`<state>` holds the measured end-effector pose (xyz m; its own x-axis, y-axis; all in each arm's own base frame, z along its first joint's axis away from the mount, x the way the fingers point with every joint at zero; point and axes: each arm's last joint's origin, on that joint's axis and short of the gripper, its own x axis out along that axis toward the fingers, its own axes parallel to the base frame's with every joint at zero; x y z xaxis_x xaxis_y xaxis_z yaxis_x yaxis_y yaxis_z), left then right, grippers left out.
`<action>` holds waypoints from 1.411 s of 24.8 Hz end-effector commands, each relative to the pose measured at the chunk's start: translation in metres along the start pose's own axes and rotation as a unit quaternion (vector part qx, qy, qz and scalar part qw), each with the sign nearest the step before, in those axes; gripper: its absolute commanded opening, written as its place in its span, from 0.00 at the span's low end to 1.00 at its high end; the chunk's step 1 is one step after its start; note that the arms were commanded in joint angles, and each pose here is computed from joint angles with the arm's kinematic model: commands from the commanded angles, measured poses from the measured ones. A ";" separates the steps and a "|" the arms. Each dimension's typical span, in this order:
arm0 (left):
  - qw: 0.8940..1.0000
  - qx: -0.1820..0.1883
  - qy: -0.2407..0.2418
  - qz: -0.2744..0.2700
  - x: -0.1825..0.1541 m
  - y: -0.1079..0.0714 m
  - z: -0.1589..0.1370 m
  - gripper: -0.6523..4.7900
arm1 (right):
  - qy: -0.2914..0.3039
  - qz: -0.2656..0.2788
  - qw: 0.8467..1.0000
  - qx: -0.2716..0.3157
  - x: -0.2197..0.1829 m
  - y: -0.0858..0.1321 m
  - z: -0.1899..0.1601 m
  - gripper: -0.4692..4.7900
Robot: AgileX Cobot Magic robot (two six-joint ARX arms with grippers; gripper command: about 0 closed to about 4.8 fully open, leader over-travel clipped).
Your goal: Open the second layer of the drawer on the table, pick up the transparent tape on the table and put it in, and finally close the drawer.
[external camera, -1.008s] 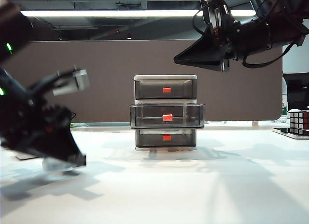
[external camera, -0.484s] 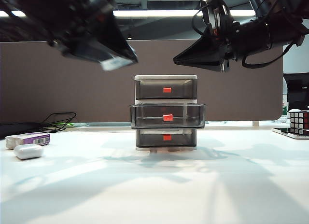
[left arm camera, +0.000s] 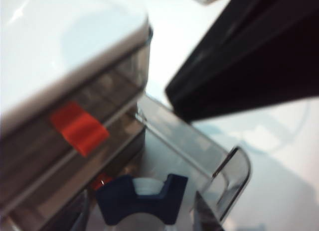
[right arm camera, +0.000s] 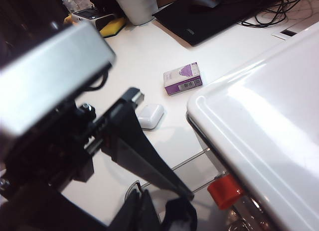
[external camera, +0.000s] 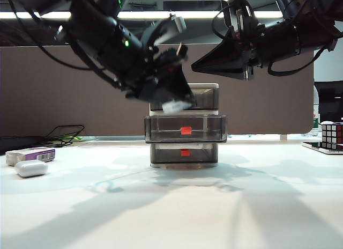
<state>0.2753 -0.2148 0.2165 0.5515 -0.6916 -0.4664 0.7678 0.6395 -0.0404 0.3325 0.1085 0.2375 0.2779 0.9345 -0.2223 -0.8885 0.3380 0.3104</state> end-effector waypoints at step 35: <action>0.998 0.037 0.049 0.030 0.002 -0.010 -0.008 0.11 | 0.001 -0.124 0.992 -0.006 0.026 -0.041 0.042 0.08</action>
<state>0.2633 -0.2197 0.2043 0.5290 -0.6129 -0.5869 0.7714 0.6356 0.0315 0.3913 0.1238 0.2556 0.4724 0.8327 -0.2890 -0.8039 0.5415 0.2462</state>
